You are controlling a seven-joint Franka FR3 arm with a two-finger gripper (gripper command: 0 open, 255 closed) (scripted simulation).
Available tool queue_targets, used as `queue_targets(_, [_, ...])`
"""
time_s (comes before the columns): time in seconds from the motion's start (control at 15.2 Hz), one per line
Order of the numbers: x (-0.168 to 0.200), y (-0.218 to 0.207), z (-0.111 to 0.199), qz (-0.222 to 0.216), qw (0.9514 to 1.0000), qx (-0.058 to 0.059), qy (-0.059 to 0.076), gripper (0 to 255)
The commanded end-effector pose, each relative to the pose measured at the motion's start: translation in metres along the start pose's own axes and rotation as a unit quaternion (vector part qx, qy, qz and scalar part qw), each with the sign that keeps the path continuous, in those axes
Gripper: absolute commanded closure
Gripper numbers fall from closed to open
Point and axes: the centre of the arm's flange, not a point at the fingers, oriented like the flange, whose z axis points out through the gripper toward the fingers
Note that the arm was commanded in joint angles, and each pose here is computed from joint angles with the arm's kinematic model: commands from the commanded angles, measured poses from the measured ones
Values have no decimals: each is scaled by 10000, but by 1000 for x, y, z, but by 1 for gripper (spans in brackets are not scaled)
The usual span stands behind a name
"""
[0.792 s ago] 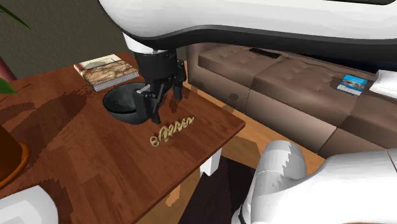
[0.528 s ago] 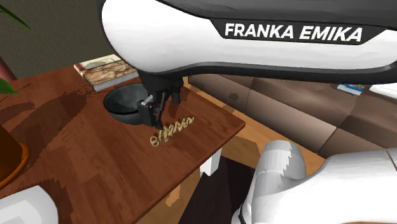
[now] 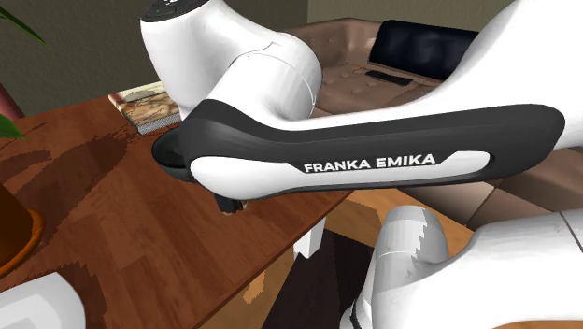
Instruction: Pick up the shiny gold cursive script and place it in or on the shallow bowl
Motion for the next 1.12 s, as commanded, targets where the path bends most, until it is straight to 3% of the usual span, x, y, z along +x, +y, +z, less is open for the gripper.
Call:
queue_targets(0.0, [0, -1, 13, -27, 10000, -11, 7, 0])
queue_targets(0.26, [0, -1, 32, -27, 10000, -11, 7, 0])
queue_targets(0.73, [0, -1, 31, -27, 10000, -11, 7, 0])
queue_targets(0.79, [0, -1, 31, -27, 10000, -11, 7, 255])
queue_targets(1.06, [0, -1, 31, -27, 10000, -11, 7, 255])
